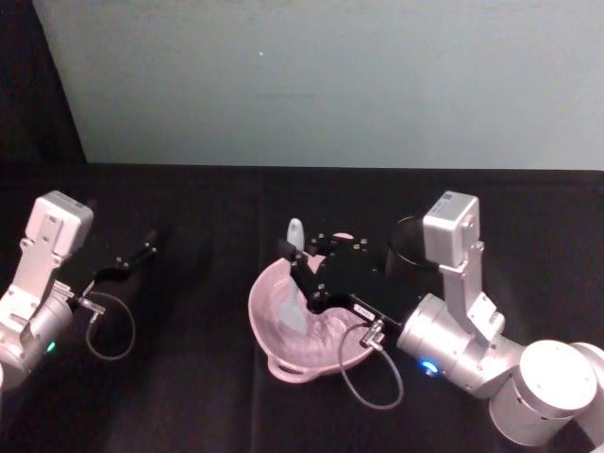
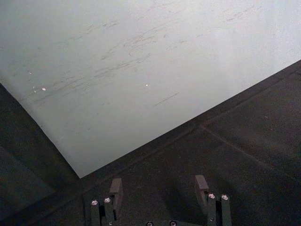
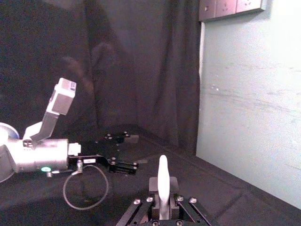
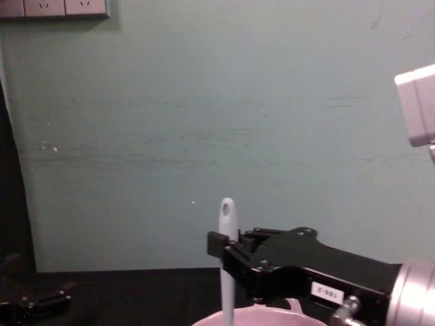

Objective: Use the one hand to pick up the spoon and stir the clear water in the bowl.

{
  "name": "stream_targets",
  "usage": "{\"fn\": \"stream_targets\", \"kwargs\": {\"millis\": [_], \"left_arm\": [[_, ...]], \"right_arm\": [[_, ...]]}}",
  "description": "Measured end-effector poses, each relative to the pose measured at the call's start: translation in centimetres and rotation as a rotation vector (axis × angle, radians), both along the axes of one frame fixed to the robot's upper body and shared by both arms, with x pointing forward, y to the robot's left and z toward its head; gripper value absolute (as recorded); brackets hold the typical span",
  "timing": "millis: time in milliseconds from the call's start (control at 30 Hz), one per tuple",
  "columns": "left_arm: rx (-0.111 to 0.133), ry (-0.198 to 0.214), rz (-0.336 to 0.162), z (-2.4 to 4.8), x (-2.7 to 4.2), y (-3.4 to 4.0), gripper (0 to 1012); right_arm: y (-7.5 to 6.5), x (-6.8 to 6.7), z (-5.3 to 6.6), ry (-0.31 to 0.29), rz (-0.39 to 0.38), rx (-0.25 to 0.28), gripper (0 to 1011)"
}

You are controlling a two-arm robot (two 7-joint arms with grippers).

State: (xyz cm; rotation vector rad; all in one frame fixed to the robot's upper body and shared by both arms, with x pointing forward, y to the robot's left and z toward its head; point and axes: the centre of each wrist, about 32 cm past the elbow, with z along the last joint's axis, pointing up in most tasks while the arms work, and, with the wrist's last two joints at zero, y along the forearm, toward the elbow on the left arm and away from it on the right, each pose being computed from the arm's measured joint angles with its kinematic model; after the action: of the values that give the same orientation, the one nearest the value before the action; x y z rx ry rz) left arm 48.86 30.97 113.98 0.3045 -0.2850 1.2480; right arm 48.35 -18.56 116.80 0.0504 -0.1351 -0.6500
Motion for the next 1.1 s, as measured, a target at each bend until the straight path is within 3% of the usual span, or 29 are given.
{"fn": "stream_targets", "kwargs": {"millis": [300, 500, 733, 1100], "left_arm": [[0.0, 0.0, 0.0, 0.0, 0.0, 0.0, 1005], [0.0, 0.0, 0.0, 0.0, 0.0, 0.0, 1005], [0.0, 0.0, 0.0, 0.0, 0.0, 0.0, 1005], [0.0, 0.0, 0.0, 0.0, 0.0, 0.0, 1005]], "right_arm": [[1.4, 1.2, -0.4, 0.0, 0.004, 0.034, 114], [1.3, 2.1, -0.8, 0.007, -0.027, 0.05, 114], [-0.2, 2.7, -1.0, 0.008, -0.096, 0.054, 114], [-2.9, 2.2, -0.3, -0.01, -0.164, 0.04, 114]]}}
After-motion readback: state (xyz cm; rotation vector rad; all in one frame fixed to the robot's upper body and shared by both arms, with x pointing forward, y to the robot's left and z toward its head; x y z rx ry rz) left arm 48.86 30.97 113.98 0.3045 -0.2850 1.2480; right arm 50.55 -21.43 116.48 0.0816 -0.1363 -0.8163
